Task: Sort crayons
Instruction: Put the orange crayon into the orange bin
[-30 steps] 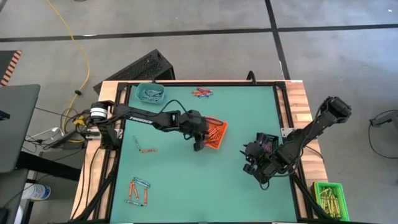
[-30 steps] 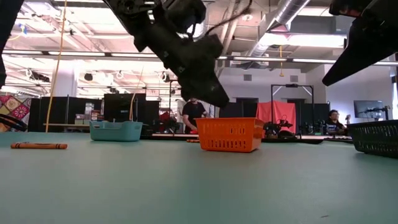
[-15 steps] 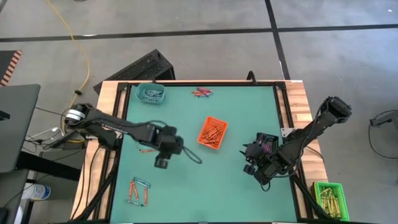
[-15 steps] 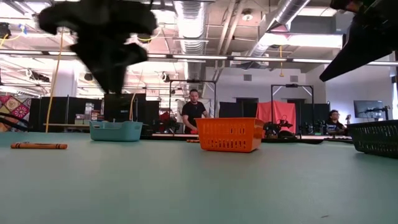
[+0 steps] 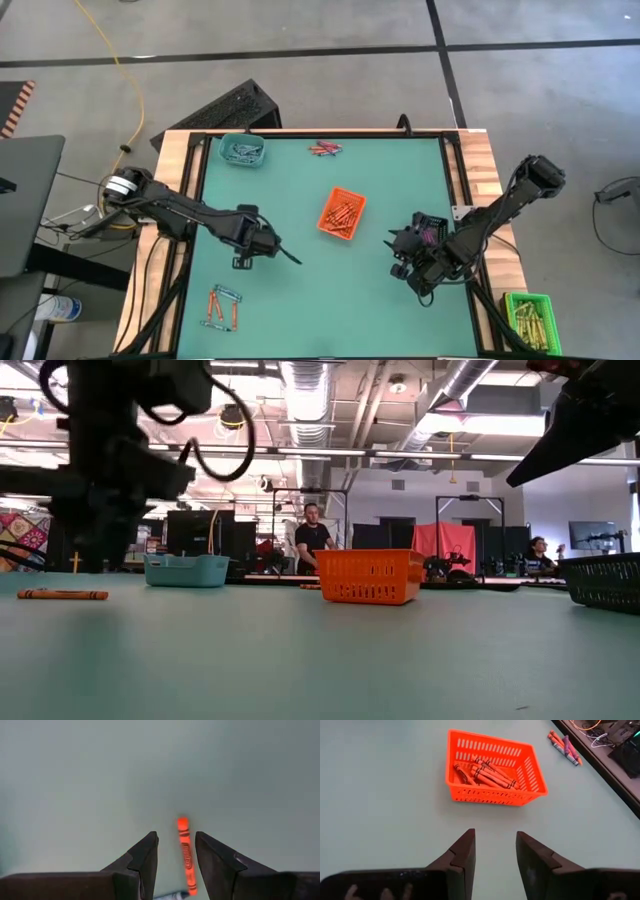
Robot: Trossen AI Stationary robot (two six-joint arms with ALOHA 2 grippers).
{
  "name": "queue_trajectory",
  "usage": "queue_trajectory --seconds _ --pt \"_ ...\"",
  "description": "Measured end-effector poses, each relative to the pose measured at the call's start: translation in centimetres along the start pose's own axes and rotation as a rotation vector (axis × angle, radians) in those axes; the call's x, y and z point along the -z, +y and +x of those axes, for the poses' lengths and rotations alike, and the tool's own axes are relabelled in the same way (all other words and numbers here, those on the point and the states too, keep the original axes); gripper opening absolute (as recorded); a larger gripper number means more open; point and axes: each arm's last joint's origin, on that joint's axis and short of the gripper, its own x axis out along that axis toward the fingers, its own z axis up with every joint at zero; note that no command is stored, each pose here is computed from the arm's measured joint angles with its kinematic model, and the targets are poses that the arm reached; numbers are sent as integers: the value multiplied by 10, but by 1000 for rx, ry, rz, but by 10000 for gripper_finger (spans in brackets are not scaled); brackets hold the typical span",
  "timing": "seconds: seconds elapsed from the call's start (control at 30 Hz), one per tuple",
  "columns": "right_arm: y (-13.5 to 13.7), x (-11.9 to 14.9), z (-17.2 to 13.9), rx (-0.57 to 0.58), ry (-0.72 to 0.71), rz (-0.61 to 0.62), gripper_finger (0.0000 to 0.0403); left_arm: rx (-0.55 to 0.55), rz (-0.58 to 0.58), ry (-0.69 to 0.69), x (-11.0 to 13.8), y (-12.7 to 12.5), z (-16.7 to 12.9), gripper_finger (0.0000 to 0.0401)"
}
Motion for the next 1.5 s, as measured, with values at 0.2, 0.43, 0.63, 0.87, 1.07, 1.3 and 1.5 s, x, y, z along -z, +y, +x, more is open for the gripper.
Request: queue_trajectory --seconds 0.2,0.43,0.63,0.87,1.07,1.3,1.5 --pt "0 0 0 0 2 2 133 31 -50 82 16 5 20 121" --pt "0 0 0 1 0 2 133 109 -101 91 28 8 38 121" --pt "0 0 0 2 0 2 133 121 -121 85 28 9 41 96" --pt "0 -1 0 2 -2 4 133 141 -146 71 26 8 41 11" --pt "0 -1 0 1 -2 4 133 144 -190 53 21 8 38 7" --pt "0 -1 0 -1 -4 9 133 167 -223 -61 0 8 26 2" --pt "1 -1 0 -5 -7 14 133 206 -190 -207 -21 8 13 1"
